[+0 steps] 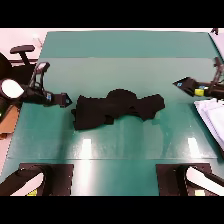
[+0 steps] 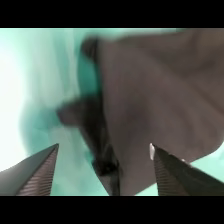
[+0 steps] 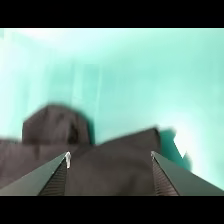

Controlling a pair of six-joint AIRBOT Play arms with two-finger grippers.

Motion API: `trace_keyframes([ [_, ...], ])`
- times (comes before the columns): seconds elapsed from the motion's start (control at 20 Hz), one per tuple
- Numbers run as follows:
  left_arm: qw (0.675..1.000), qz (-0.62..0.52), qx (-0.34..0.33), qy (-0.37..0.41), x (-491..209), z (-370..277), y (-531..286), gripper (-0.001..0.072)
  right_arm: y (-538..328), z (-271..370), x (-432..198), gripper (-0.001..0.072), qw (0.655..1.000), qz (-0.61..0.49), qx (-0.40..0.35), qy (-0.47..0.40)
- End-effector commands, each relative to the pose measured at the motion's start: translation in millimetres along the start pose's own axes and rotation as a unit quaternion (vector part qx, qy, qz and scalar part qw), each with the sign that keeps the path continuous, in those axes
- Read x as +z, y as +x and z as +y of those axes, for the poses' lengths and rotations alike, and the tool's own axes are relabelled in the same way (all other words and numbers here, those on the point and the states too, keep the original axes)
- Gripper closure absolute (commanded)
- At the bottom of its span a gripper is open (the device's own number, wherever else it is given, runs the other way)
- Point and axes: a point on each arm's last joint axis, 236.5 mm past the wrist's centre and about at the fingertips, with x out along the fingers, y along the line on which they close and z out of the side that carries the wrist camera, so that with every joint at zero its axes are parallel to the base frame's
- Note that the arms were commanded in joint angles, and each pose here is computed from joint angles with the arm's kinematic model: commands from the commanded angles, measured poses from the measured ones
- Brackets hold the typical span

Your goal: Fold the shirts.

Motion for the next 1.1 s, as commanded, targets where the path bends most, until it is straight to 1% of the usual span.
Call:
trace_keyframes([
  [0.0,0.985,0.012,-0.017,-0.169,-34,21,35,0.0004,-30,0,24,0.0140,0.999,-0.048,-0.015,-0.011],
  [0.05,0.977,0.007,-0.030,-0.211,-38,29,44,0.0005,-28,-2,22,0.0140,0.999,-0.045,-0.014,-0.008],
  [0.1,0.971,0.004,-0.035,-0.237,-42,39,50,0.0022,-22,-1,19,0.0146,0.999,-0.036,-0.009,-0.005],
  [0.25,0.961,0.010,-0.024,-0.277,-46,67,61,0.0024,-3,5,5,0.0149,1.000,-0.005,0.004,-0.005],
  [0.3,0.960,0.008,-0.035,-0.278,-43,67,67,0.0060,5,10,-1,0.0149,1.000,0.009,0.011,-0.008],
  [0.35,0.960,0.010,-0.059,-0.275,-40,60,75,0.0129,12,14,-7,0.0149,1.000,0.020,0.016,-0.010],
  [0.45,0.953,0.011,-0.109,-0.281,-34,45,90,0.0130,26,24,-19,0.0149,0.999,0.042,0.028,-0.020],
  [0.55,0.945,0.016,-0.135,-0.296,-33,39,102,0.0130,35,33,-28,0.0149,0.997,0.058,0.036,-0.027],
  [0.7,0.943,0.027,-0.134,-0.303,-38,42,110,0.0131,42,41,-32,0.0149,0.997,0.063,0.040,-0.035],
  [0.75,0.943,0.023,-0.130,-0.304,-37,44,111,0.0144,44,41,-31,0.0149,0.997,0.060,0.038,-0.037],
  [0.8,0.944,0.018,-0.127,-0.304,-35,47,111,0.0358,45,43,-32,0.0149,0.997,0.061,0.039,-0.039],
  [0.85,0.945,0.013,-0.125,-0.303,-33,48,112,0.0619,45,43,-32,0.0149,0.997,0.061,0.039,-0.039],
  [0.9,0.948,0.009,-0.125,-0.293,-32,48,111,0.0684,45,43,-33,0.0149,0.997,0.061,0.039,-0.038],
  [1.05,0.955,0.005,-0.134,-0.266,-23,44,107,0.0685,37,22,-32,0.0149,0.998,0.066,0.013,-0.011],
])
